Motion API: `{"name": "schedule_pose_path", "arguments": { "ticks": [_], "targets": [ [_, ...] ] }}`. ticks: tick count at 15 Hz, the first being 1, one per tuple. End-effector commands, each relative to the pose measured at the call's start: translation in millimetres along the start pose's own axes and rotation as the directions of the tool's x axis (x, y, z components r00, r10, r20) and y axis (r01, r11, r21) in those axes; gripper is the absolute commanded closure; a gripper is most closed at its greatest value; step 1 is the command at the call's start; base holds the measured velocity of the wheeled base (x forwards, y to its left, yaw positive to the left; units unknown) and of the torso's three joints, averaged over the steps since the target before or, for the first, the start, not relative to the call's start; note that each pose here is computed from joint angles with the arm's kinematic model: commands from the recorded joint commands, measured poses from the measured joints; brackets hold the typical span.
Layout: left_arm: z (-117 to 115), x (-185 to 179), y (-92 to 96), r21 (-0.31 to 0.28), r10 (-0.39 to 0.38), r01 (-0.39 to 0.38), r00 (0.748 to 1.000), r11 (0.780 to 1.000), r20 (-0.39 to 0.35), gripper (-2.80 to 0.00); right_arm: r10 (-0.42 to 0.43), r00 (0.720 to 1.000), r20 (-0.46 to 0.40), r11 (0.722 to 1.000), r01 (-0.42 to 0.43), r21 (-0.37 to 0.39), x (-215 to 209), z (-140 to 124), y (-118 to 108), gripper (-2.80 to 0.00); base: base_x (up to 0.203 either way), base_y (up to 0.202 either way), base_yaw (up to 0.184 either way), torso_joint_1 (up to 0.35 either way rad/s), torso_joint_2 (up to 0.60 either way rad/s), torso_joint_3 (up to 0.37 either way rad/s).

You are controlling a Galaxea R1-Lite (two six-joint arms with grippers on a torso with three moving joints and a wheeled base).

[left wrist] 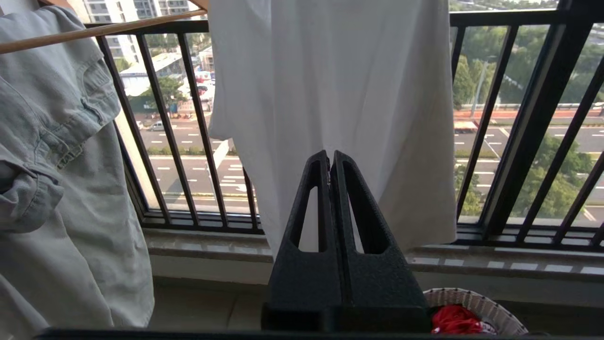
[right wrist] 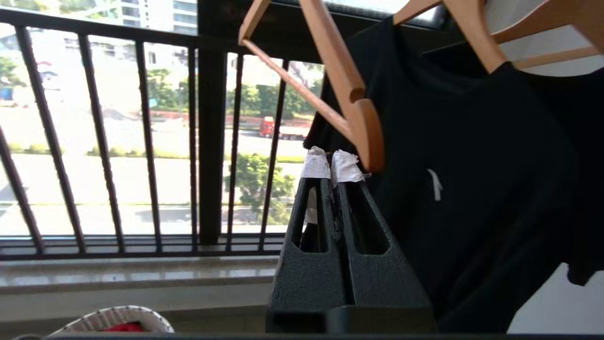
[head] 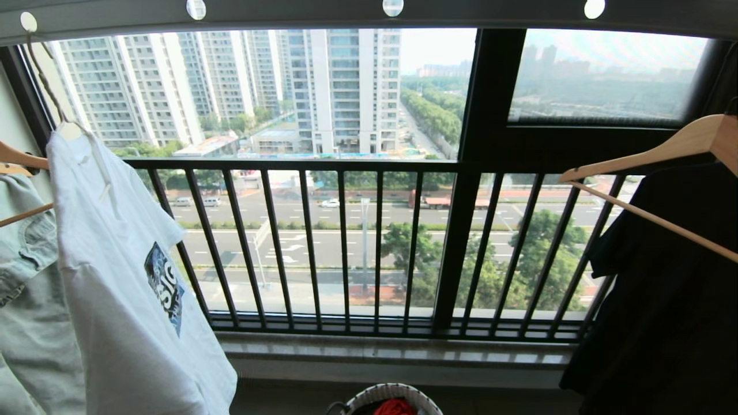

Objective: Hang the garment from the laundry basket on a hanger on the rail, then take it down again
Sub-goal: Take the clothes off the clothes rack

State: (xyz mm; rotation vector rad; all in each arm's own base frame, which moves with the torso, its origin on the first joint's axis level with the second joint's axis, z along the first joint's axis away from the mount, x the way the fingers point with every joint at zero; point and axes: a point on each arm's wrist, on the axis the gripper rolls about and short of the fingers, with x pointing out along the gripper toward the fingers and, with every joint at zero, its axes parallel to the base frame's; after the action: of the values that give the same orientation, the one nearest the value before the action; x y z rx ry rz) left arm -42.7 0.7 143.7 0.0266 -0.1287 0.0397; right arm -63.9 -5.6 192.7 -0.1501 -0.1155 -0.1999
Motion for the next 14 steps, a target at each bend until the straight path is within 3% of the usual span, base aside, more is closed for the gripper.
{"name": "schedule_pose_path", "arguments": {
  "ticks": [1, 4, 5, 6, 8, 10, 12, 14],
  "targets": [
    [-37.2, 2.5, -1.0, 0.098, -0.004, 0.01, 0.998, 0.995, -0.067, 0.0, 0.184, 0.983, -0.027, 0.983, -0.183, 0.028, 1.0, -53.6, 13.7, 0.0, 0.0, 0.0, 0.0, 0.0, 0.0, 0.0],
    [-64.8, 10.5, -2.5, 0.13, -0.02, 0.034, 0.995, 0.991, -0.103, 0.0, 0.277, 0.958, -0.077, 0.96, -0.274, 0.05, 18.7, -101.3, 27.4, 0.0, 0.0, 0.0, 0.0, 0.0, 0.0, 0.0],
    [-68.4, 11.1, -3.9, 0.118, -0.078, 0.09, 0.991, 0.989, -0.11, 0.0, 0.283, 0.958, -0.054, 0.959, -0.28, 0.045, 22.2, -109.4, 29.6, 0.0, 0.0, 0.0, 0.0, 0.0, 0.0, 0.0],
    [-72.0, 10.6, -4.3, 0.111, -0.092, 0.108, 0.985, 0.988, -0.145, 0.0, 0.268, 0.963, -0.042, 0.963, -0.266, 0.045, 23.7, -112.6, 30.2, 0.0, 0.0, 0.0, 0.0, 0.0, 0.0, 0.0],
    [-71.3, 10.6, -4.2, 0.099, -0.092, 0.106, 0.986, 0.989, -0.138, 0.0, 0.259, 0.96, -0.11, 0.966, -0.258, 0.023, 23.0, -119.7, 30.7, 0.0, 0.0, 0.0, 0.0, 0.0, 0.0, 0.0],
    [-71.4, 10.6, -4.2, 0.059, -0.091, 0.1, 0.986, 0.993, -0.139, 0.0, 0.256, 0.961, -0.103, 0.966, -0.251, 0.066, 23.1, -118.8, 30.6, 0.0, 0.0, 0.0, 0.0, 0.0, 0.0, 0.0],
    [-71.5, 10.6, -4.2, 0.058, -0.089, 0.098, 0.986, 0.994, -0.14, 0.0, 0.252, 0.962, -0.102, 0.964, -0.24, 0.113, 23.2, -119.0, 30.5, 0.0, 0.0, 0.0, 0.0, 0.0, 0.0, 0.0],
    [-71.5, 10.7, -4.2, 0.057, -0.089, 0.098, 0.986, 0.994, -0.14, 0.0, 0.248, 0.963, -0.101, 0.965, -0.237, 0.114, 23.3, -118.8, 30.4, 0.0, 0.0, 0.0, 0.0, 0.0, 0.0, 0.0]
  ]
}}
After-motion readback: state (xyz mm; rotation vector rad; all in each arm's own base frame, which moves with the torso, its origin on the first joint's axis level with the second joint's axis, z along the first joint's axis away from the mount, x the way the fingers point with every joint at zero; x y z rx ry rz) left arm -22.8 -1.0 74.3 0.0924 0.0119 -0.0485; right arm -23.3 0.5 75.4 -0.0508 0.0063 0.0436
